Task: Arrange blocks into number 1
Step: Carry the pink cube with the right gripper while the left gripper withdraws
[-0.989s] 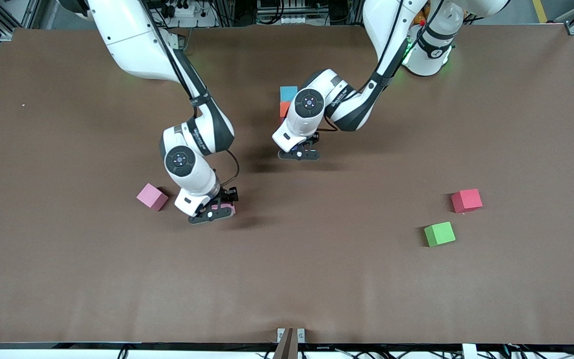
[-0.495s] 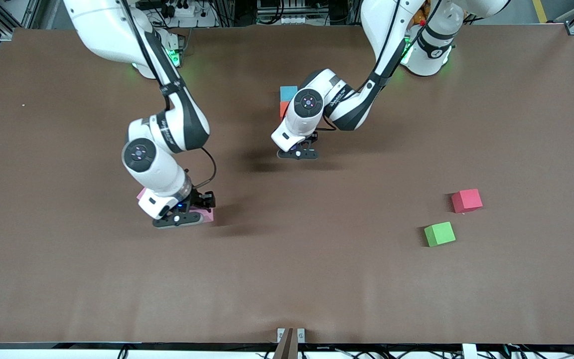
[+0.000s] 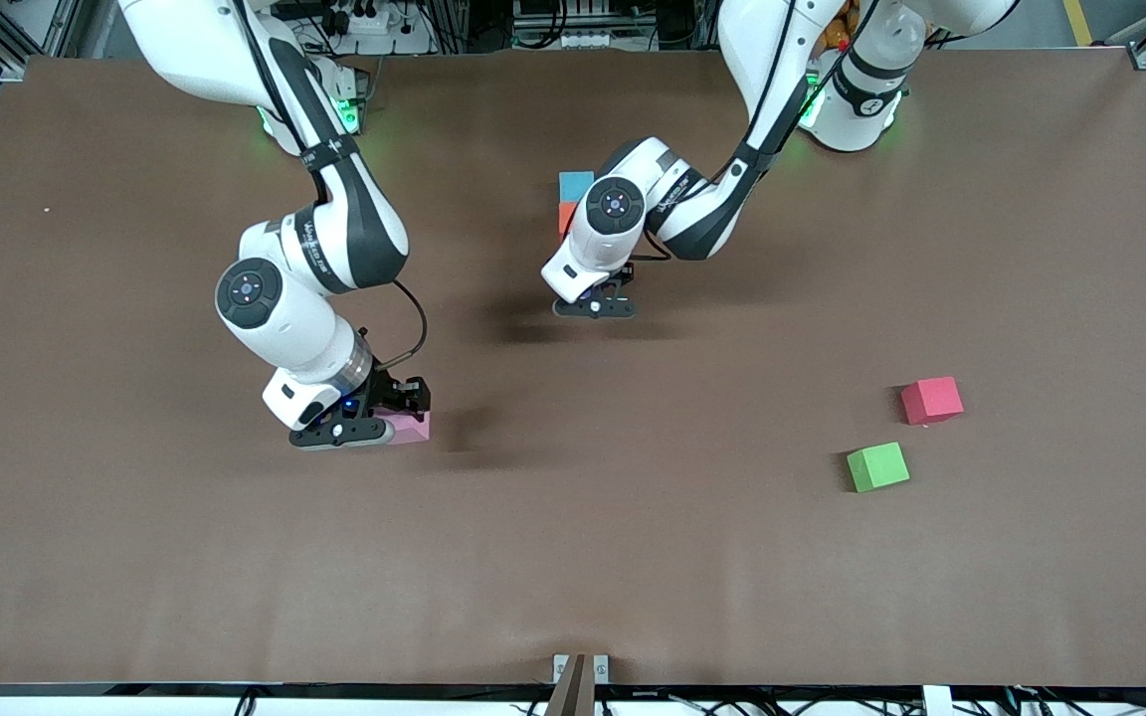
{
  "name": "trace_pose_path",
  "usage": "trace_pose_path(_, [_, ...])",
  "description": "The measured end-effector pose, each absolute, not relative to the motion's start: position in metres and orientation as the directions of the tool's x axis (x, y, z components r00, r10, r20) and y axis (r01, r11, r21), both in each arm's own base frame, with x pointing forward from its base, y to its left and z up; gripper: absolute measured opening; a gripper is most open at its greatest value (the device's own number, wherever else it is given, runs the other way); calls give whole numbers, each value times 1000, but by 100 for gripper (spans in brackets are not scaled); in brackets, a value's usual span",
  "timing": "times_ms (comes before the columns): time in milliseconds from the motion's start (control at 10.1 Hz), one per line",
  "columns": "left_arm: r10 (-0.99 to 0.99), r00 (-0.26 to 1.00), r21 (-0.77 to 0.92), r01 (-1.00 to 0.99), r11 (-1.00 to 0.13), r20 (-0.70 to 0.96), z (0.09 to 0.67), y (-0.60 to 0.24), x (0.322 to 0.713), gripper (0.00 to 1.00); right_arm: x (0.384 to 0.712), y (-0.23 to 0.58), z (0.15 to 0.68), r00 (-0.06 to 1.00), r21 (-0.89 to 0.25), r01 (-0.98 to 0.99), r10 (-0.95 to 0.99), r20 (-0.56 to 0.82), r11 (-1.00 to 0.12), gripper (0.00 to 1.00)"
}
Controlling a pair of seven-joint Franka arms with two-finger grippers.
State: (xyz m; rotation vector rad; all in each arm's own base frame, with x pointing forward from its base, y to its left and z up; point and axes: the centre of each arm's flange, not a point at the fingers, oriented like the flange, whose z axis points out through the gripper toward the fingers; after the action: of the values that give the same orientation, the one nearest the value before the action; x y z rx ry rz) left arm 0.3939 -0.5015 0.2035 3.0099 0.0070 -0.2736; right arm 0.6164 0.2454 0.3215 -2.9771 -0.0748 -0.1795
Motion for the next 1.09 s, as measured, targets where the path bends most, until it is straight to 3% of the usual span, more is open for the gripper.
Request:
trace_pose_path(297, [59,985,120,79,-990,-162,210,-497,409,100,617,246,326,990,-159,59,38,133,-986,62])
trace_pose_path(692, [163,980,180,181,-967,-112,303,-449,475,100,602,284,332,992,-184,2,-21,123,-983,62])
trace_pose_path(1088, [264,962,174,271,-947,-62,369,-326,552,100,542,385,312,990,-173,121,106,90,-978,63])
